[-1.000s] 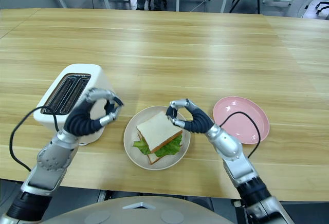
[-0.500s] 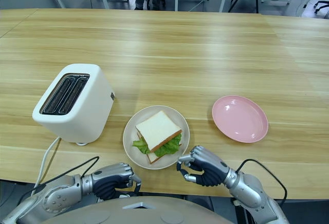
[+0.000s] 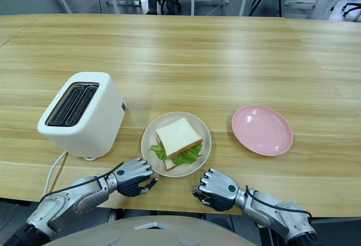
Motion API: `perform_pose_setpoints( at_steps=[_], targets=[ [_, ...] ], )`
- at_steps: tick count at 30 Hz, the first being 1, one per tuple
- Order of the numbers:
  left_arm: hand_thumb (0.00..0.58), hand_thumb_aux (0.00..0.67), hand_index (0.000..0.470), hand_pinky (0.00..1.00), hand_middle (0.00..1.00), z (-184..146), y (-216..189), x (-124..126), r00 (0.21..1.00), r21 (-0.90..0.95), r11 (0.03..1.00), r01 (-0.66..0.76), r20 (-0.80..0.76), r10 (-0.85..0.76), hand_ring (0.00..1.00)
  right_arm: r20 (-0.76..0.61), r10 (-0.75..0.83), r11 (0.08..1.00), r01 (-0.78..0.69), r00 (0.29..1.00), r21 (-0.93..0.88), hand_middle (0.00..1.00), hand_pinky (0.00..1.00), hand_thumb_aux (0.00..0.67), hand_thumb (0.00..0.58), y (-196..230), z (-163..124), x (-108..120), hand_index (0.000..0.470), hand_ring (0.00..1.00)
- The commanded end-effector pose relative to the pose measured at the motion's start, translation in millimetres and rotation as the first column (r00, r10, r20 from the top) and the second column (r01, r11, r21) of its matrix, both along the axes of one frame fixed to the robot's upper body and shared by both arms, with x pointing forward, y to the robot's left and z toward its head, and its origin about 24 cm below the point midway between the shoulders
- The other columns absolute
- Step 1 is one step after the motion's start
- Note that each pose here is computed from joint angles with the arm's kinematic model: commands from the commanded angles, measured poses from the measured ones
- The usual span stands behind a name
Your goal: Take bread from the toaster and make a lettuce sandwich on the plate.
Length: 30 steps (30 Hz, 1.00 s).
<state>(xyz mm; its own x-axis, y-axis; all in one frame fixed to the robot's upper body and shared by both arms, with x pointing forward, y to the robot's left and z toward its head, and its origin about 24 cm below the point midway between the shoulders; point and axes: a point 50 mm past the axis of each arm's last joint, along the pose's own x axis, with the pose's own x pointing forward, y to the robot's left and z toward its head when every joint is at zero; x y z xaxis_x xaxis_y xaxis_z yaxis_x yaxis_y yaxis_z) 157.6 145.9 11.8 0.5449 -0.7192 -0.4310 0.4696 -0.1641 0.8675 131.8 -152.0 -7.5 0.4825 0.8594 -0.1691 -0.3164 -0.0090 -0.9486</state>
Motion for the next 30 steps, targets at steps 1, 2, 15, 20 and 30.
perform_pose_setpoints(
  at_steps=[1,2,15,20,30],
  targets=[
    [0.580,0.670,0.460,1.00,1.00,-14.9,2.7,7.3,1.000,0.049,0.998,-0.029,-0.008,0.029,1.00,-0.049,-0.018,1.000,0.017,0.999,-0.026,1.00,1.00,0.670,0.580,6.2,-15.3,5.2,0.460,1.00],
    [0.580,0.670,0.460,1.00,1.00,-16.4,1.9,11.6,0.999,0.040,0.998,-0.040,-0.004,0.040,1.00,-0.056,-0.036,0.999,0.035,0.998,-0.008,1.00,1.00,0.670,0.580,9.3,-17.7,10.3,0.460,1.00],
    [0.580,0.670,0.460,1.00,1.00,-26.5,-15.7,90.2,0.981,-0.011,0.988,-0.156,0.111,0.157,1.00,0.043,-0.320,0.947,0.320,0.946,0.004,1.00,1.00,0.670,0.580,28.3,-29.2,129.6,0.460,1.00],
    [0.580,0.670,0.460,1.00,1.00,-26.5,-14.4,119.2,0.967,-0.001,0.978,-0.208,0.149,0.206,1.00,0.119,-0.401,0.914,0.406,0.908,-0.018,1.00,1.00,0.670,0.580,30.0,-18.4,165.3,0.460,1.00],
    [0.580,0.670,0.460,1.00,1.00,-19.5,-4.0,148.3,0.939,-0.062,0.962,-0.265,0.210,0.272,1.00,0.135,-0.393,0.919,0.382,0.909,0.100,1.00,1.00,0.670,0.580,35.9,-4.4,172.1,0.460,1.00]
  ],
)
